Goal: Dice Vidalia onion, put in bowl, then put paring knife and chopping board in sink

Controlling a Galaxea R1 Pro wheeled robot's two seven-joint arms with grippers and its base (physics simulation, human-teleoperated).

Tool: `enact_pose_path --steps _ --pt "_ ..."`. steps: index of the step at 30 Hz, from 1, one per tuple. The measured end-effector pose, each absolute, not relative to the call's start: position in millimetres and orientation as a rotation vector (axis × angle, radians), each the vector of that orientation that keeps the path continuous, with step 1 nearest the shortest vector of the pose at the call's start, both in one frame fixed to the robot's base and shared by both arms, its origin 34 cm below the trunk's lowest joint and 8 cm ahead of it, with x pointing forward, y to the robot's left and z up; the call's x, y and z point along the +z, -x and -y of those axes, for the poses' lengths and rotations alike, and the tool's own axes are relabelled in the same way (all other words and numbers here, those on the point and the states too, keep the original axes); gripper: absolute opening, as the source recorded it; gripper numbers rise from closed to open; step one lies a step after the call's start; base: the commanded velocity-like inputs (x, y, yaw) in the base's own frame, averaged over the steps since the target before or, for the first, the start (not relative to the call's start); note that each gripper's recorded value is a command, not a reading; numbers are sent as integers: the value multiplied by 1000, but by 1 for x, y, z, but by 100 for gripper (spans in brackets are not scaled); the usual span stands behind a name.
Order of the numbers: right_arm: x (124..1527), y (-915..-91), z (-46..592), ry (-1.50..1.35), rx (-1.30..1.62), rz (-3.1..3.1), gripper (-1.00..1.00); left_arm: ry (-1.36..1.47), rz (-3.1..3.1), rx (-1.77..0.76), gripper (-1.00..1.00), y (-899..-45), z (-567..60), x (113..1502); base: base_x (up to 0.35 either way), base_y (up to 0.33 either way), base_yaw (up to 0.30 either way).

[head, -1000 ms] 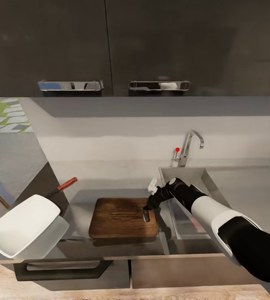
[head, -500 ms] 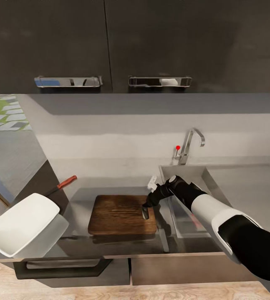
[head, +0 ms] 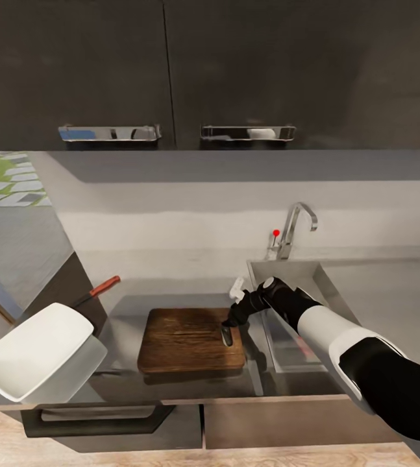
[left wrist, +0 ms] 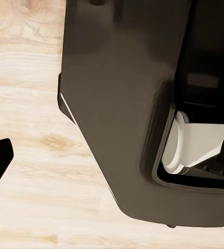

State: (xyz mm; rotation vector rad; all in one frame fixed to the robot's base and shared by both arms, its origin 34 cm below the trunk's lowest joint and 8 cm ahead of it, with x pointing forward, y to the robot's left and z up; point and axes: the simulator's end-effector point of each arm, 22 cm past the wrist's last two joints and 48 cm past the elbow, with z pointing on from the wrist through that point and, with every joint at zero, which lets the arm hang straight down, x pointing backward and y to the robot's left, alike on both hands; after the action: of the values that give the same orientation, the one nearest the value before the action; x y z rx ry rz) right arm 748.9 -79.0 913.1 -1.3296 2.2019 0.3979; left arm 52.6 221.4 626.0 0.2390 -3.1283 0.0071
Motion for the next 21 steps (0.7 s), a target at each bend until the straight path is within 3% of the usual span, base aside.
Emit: enact_pose_path --steps 21 --pt "919 -750 79 1331 387 -2194 -100 -239 3138 8 100 -56 -222 625 0 0 0"
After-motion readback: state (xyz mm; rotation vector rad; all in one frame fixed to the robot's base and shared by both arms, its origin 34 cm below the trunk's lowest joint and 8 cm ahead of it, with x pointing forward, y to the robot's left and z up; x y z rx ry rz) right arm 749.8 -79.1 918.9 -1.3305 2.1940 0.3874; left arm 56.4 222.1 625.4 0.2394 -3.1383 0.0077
